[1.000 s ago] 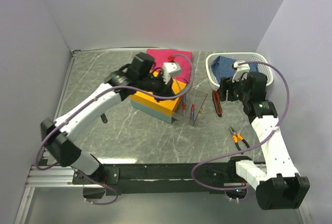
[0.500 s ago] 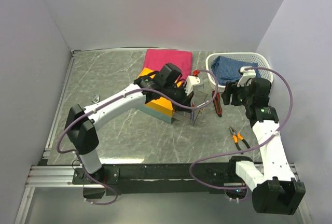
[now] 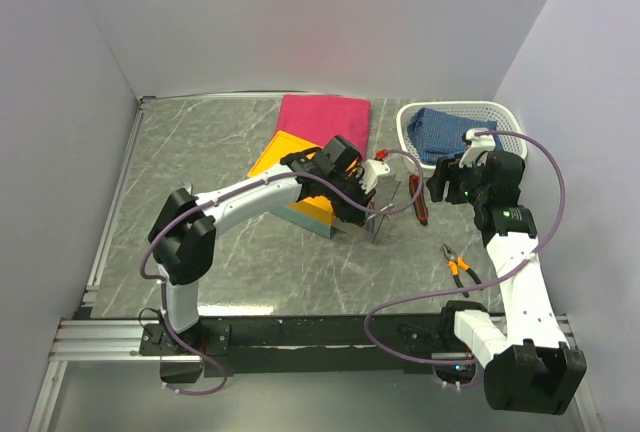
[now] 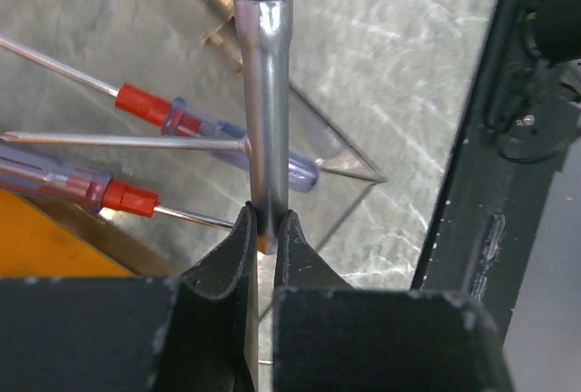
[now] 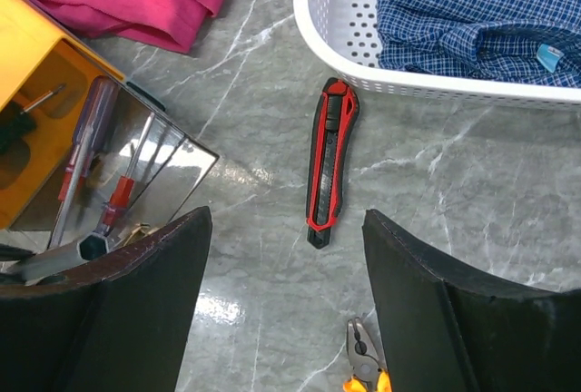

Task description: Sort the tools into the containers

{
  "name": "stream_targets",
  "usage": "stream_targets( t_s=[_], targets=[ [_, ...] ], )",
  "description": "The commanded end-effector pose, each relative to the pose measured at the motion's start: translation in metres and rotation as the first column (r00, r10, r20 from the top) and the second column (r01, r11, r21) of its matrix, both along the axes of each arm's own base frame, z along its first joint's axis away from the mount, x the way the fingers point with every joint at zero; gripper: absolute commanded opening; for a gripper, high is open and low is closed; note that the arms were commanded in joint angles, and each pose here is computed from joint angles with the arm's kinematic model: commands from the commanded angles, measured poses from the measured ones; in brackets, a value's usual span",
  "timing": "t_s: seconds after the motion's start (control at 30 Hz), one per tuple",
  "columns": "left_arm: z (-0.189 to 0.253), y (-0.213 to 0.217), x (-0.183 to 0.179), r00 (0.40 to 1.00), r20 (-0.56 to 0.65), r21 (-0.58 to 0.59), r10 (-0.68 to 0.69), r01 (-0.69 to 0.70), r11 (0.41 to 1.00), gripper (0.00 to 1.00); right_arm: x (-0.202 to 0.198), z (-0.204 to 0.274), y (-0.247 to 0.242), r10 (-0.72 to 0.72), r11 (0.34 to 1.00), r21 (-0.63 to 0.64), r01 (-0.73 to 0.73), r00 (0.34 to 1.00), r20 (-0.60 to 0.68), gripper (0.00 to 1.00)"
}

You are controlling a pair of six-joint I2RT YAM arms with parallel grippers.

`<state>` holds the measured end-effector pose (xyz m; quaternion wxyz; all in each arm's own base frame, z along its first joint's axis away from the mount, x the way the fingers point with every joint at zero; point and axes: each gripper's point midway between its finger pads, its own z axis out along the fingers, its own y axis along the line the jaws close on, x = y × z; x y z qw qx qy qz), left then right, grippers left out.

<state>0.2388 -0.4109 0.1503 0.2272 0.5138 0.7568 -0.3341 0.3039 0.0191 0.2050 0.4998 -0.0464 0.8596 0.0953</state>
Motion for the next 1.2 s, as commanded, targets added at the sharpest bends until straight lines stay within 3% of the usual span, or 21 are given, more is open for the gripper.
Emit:
stream_targets(
  t_s=[0.0, 0.27, 0.33, 0.4, 0.47, 0.67, 0.8, 0.93, 1.0, 1.07, 1.17],
  targets=[
    [0.007, -0.005, 0.015, 0.997, 0.034, -0.014, 0.065, -0.065, 0.998, 0.01, 0.004, 0.009, 0.000, 0.002, 1.000, 0.007, -0.002, 0.999, 0.045, 0.75],
    [0.005, 0.006, 0.037, 0.977, 0.074, 0.023, 0.201, -0.204, 0.979, 0.01, 0.005, 0.005, 0.000, 0.000, 1.000, 0.023, -0.001, 0.999, 0.046, 0.75],
    [0.003, 0.013, 0.050, 0.950, 0.100, 0.048, 0.296, -0.302, 0.952, 0.01, 0.005, 0.005, 0.000, 0.000, 1.000, 0.024, -0.001, 0.999, 0.043, 0.75],
    [0.001, 0.018, 0.055, 0.927, 0.100, 0.056, 0.363, -0.369, 0.928, 0.30, 0.006, 0.007, 0.000, -0.001, 1.000, 0.021, 0.000, 0.999, 0.052, 0.75],
    [0.005, 0.014, 0.046, 0.946, 0.076, 0.045, 0.314, -0.318, 0.947, 0.46, 0.007, 0.010, -0.002, -0.005, 1.000, 0.016, 0.004, 0.998, 0.063, 0.75],
    [0.066, -0.014, 0.035, 0.984, 0.114, -0.138, 0.139, -0.123, 0.983, 0.56, 0.004, 0.003, -0.001, 0.005, 1.000, 0.024, -0.006, 0.999, 0.038, 0.76],
    [0.140, -0.033, 0.061, 0.959, 0.211, -0.259, 0.189, -0.132, 0.957, 0.54, 0.004, -0.008, 0.006, 0.039, 0.998, 0.052, -0.038, 0.999, -0.017, 0.75],
    [0.195, -0.005, 0.101, 0.876, 0.358, -0.348, 0.322, -0.195, 0.917, 0.52, 0.007, -0.020, 0.017, 0.073, 0.993, 0.102, -0.065, 0.994, -0.075, 0.75],
    [0.188, 0.019, 0.122, 0.848, 0.359, -0.330, 0.391, -0.276, 0.903, 0.31, 0.012, -0.025, 0.020, 0.081, 0.989, 0.128, -0.069, 0.992, -0.096, 0.69],
    [0.182, 0.066, 0.153, 0.792, 0.333, -0.315, 0.512, -0.418, 0.852, 0.01, 0.016, -0.030, 0.024, 0.093, 0.987, 0.139, -0.077, 0.990, -0.109, 0.60],
    [0.145, 0.142, 0.187, 0.695, 0.322, -0.257, 0.642, -0.589, 0.766, 0.01, 0.015, -0.037, 0.034, 0.130, 0.983, 0.145, -0.112, 0.983, -0.126, 0.43]
  ],
)
